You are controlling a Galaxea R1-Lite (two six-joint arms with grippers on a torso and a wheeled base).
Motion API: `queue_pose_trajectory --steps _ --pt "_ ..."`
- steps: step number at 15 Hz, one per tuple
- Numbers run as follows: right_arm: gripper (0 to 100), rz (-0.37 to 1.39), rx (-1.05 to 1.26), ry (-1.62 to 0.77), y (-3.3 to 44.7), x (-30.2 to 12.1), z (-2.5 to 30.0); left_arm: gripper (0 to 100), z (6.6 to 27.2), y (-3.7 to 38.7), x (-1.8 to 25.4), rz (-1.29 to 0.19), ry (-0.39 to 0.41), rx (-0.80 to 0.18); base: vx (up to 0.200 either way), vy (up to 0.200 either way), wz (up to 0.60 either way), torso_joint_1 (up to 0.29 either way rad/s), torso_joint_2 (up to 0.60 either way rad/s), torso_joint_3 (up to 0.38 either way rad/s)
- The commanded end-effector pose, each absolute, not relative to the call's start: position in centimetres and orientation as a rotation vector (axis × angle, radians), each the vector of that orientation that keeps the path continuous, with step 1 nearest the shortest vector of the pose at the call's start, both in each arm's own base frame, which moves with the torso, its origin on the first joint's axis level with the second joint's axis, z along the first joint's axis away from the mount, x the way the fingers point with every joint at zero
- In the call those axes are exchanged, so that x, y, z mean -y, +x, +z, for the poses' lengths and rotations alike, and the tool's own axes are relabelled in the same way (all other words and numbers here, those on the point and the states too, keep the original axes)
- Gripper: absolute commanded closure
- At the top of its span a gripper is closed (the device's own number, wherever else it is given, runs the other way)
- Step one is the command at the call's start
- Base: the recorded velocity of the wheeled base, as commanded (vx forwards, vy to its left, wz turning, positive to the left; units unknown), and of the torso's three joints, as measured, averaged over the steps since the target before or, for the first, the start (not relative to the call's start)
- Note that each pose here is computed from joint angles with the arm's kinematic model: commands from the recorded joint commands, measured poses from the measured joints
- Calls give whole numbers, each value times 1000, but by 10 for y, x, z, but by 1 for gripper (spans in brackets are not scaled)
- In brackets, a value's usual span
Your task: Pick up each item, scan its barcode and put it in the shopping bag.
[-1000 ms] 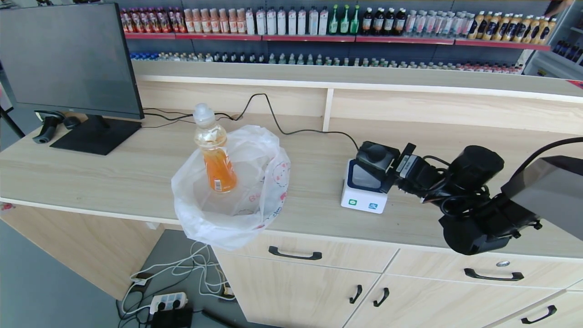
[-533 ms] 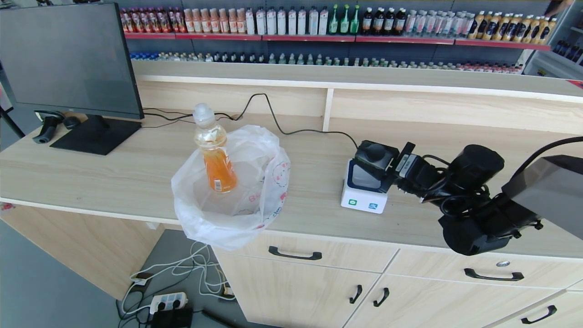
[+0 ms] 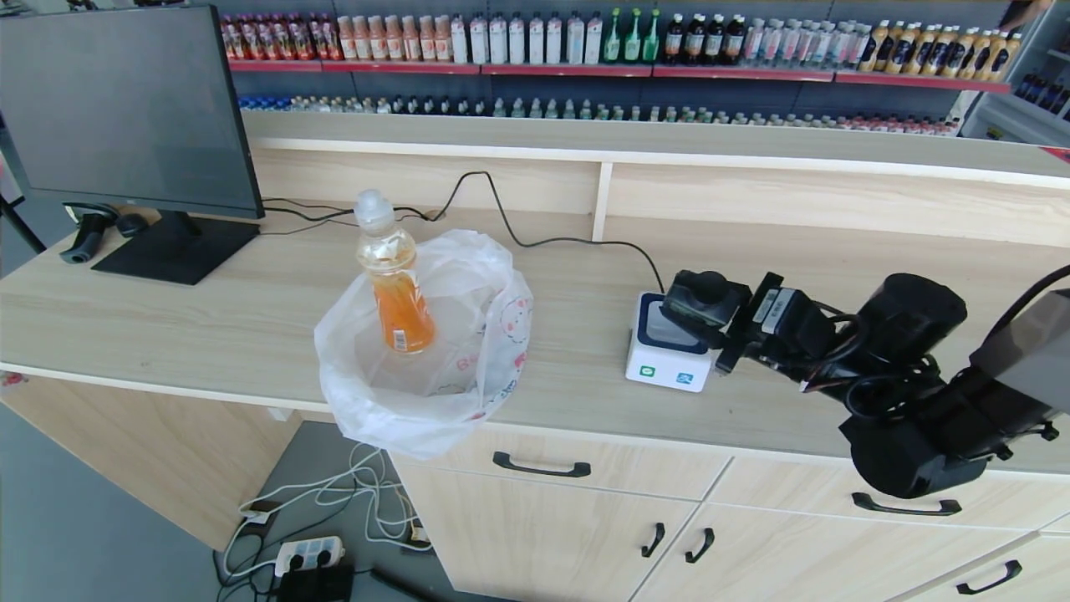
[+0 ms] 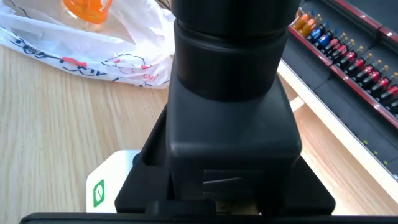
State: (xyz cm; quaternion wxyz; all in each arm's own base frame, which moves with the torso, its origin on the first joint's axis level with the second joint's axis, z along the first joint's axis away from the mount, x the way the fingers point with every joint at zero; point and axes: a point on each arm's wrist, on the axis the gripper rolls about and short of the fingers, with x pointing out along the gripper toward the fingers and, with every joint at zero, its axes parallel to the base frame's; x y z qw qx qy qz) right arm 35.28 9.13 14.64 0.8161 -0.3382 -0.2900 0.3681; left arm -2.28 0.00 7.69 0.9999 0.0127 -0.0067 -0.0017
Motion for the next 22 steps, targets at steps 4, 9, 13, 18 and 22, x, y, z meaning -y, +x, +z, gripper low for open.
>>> queue_pose_trajectory --steps 4,9,13,18,22 --pt "100 732 566 -671 309 -81 165 0 77 -23 0 -1 9 14 0 0 0 0 0 0" --pt "100 647 504 -397 286 -124 183 0 77 -23 0 0 -2 15 0 0 0 0 0 0" --pt "100 590 446 -184 267 -139 192 0 77 -23 0 0 -3 15 0 0 0 0 0 0" --pt "100 602 373 -173 255 -132 178 0 77 -23 0 0 -2 17 -40 0 0 -1 1 0" --pt "100 583 369 -151 261 -128 179 0 77 -23 0 -2 2 15 -100 0 0 -1 1 2"
